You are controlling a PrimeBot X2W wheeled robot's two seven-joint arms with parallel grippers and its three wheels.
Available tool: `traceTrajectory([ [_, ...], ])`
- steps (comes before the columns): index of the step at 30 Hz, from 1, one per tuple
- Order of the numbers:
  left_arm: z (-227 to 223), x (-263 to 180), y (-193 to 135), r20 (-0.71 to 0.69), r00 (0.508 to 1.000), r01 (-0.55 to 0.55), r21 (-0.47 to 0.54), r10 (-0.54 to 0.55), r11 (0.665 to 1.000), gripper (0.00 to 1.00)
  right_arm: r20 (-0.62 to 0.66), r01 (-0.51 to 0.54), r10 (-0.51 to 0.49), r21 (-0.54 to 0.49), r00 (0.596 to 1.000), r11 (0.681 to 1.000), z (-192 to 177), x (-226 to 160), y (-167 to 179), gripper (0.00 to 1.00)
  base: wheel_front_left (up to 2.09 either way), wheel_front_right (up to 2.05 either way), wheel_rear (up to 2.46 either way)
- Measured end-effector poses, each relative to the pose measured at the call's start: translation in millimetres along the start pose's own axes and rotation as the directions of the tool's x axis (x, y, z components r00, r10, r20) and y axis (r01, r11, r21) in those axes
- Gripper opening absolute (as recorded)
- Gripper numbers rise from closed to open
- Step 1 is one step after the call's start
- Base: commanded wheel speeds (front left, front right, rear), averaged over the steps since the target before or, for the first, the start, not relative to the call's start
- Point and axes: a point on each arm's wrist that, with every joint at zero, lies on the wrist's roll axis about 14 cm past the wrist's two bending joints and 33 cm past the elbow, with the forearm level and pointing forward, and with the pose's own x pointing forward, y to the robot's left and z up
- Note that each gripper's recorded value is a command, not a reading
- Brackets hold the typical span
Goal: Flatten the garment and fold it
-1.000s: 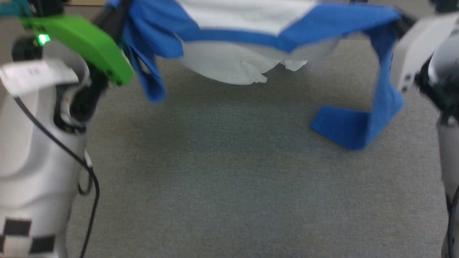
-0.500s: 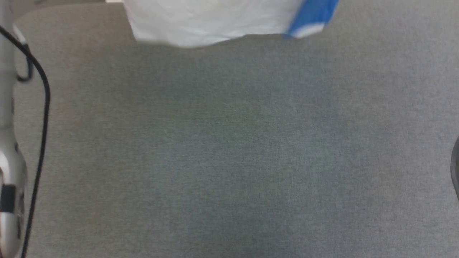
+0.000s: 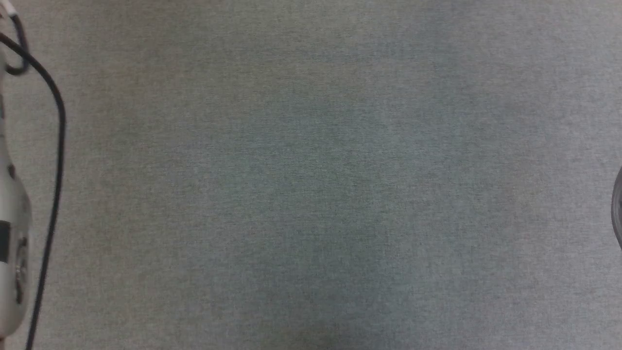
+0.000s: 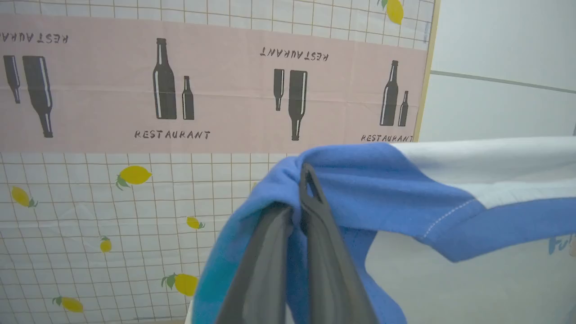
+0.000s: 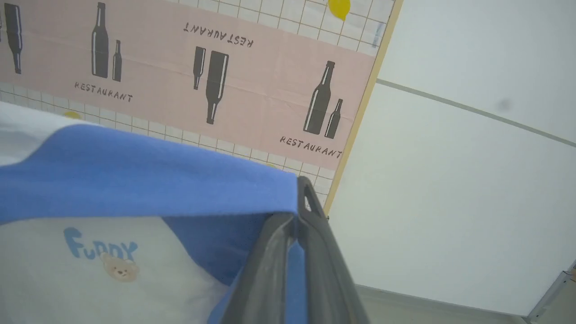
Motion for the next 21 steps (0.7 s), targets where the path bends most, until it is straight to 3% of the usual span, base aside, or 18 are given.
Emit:
traceTrajectory([
  [5, -42, -24, 5, -0.114, 0.993, -0.005, -0.05, -0.001, 0.999, 0.0, -0.056, -0.066, 0.067, 0.024, 0.996, 0.998, -36, -12, 18, 0.0, 0.0, 0.0, 0.0],
  [11, -96, -88, -7, -0.299, 0.954, -0.01, -0.117, -0.026, 0.993, 0.0, -0.181, -0.107, 0.125, 0.109, 0.975, 0.988, -96, -68, 26, 0.0, 0.0, 0.0, 0.0],
  [16, -140, -177, -33, -0.465, 0.882, -0.048, -0.241, -0.072, 0.969, 0.0, -0.313, -0.094, 0.163, 0.224, 0.936, 0.97, -144, -146, 31, 0.0, 0.0, 0.0, 0.0],
  [21, -169, -278, -57, -0.61, 0.784, -0.131, -0.338, -0.111, 0.932, 0.0, -0.49, -0.035, 0.182, 0.293, 0.853, 0.955, -186, -242, 31, 0.0, 0.0, 0.0, 0.0],
])
